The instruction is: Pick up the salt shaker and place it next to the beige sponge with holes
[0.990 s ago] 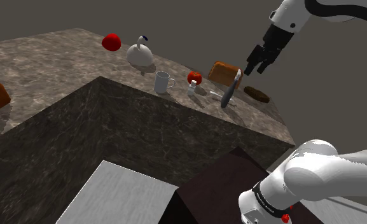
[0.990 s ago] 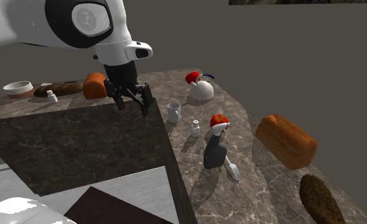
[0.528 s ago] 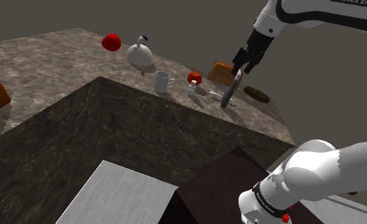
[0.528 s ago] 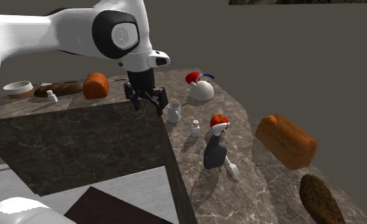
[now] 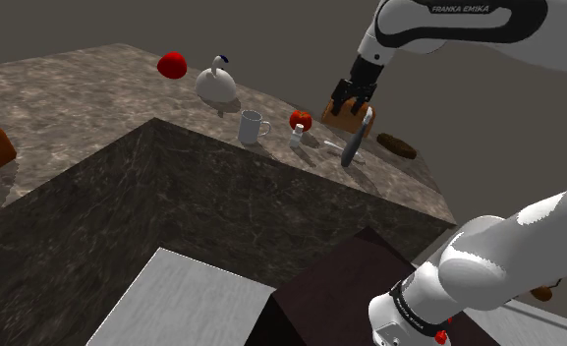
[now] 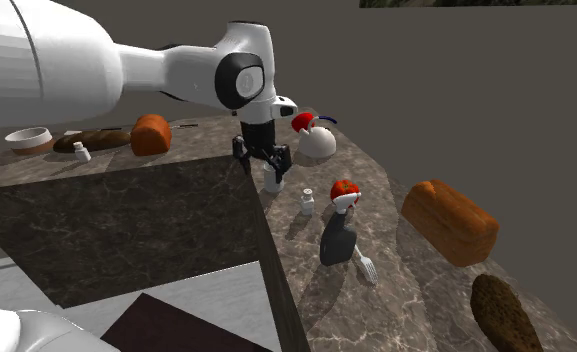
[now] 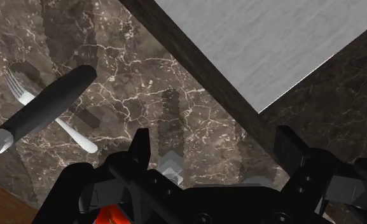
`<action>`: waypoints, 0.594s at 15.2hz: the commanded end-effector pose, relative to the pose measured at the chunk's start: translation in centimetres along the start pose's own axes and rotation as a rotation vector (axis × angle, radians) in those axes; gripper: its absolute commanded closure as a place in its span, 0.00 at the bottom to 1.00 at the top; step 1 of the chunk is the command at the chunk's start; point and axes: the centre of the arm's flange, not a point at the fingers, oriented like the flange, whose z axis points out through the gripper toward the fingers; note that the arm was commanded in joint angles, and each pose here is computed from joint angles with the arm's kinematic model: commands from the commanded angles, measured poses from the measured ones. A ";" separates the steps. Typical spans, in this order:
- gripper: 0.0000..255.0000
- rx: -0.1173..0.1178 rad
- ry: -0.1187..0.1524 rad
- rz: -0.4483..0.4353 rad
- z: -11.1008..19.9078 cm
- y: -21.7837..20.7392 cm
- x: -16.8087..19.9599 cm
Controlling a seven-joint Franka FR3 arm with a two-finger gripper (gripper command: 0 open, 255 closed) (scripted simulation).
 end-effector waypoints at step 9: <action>0.00 0.013 -0.024 0.018 7.9 3.1 10.6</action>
